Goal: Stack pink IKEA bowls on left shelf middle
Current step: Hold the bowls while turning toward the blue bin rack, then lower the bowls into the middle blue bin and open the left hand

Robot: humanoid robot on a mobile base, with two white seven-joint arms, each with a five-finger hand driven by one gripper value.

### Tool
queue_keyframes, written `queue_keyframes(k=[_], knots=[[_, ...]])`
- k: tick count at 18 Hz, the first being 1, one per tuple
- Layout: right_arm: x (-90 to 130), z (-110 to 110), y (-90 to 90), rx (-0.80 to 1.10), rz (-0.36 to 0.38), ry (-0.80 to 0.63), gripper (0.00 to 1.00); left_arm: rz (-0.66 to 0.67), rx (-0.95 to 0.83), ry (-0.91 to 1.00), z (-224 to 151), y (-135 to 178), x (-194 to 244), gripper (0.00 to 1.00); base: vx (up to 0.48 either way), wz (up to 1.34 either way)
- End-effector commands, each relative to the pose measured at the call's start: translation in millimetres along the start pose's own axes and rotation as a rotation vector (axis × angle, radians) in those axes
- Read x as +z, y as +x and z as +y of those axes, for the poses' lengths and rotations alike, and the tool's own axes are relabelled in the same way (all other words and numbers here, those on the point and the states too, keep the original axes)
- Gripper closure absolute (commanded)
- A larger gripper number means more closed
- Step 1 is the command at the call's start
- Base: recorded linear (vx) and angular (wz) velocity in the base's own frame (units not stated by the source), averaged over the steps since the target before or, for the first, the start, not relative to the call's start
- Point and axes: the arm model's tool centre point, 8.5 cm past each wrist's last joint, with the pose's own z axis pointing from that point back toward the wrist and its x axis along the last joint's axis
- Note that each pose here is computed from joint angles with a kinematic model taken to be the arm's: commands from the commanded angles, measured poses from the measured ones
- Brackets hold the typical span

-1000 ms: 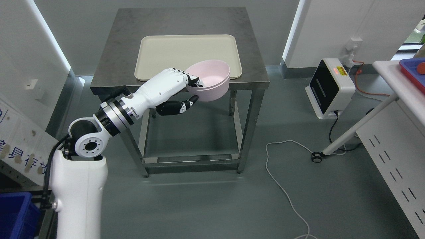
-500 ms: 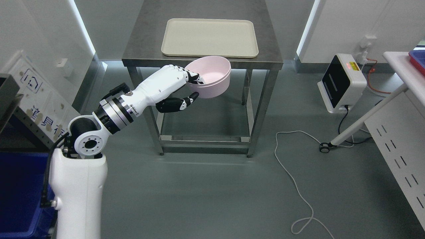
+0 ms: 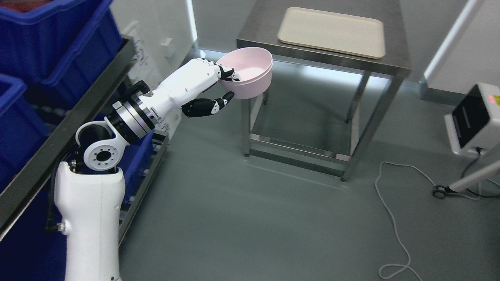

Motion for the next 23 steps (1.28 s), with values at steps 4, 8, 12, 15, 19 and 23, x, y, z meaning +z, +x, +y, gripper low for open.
queue_keyframes(k=[4, 8, 12, 15, 19, 23], knots=[[0.2, -11.5, 0.2, 0.003, -0.001, -0.018, 0.0, -0.003, -0.082, 0.079, 62.4, 7.3, -15.6, 0.94, -0.258, 0.92], [0.2, -11.5, 0.2, 0.003, -0.001, -0.018, 0.0, 0.011, -0.099, 0.126, 99.5, 13.0, -26.3, 0.94, -0.229, 1.34], [0.2, -11.5, 0.2, 0.003, -0.001, -0.018, 0.0, 0.015, -0.095, 0.124, 99.4, 12.5, -26.3, 0.94, -0.155, 1.48], [0.2, -11.5, 0.2, 0.003, -0.001, -0.018, 0.0, 0.017, -0.106, 0.124, 103.9, 13.7, -28.9, 0.94, -0.078, 1.29], [0.2, -11.5, 0.2, 0.003, -0.001, -0.018, 0.0, 0.073, -0.146, 0.067, 98.2, 9.1, -36.6, 0.93, 0.003, 0.82], [0.2, -11.5, 0.2, 0.003, -0.001, -0.018, 0.0, 0.129, -0.094, -0.009, 68.5, -3.9, -40.0, 0.93, 0.038, 0.28]])
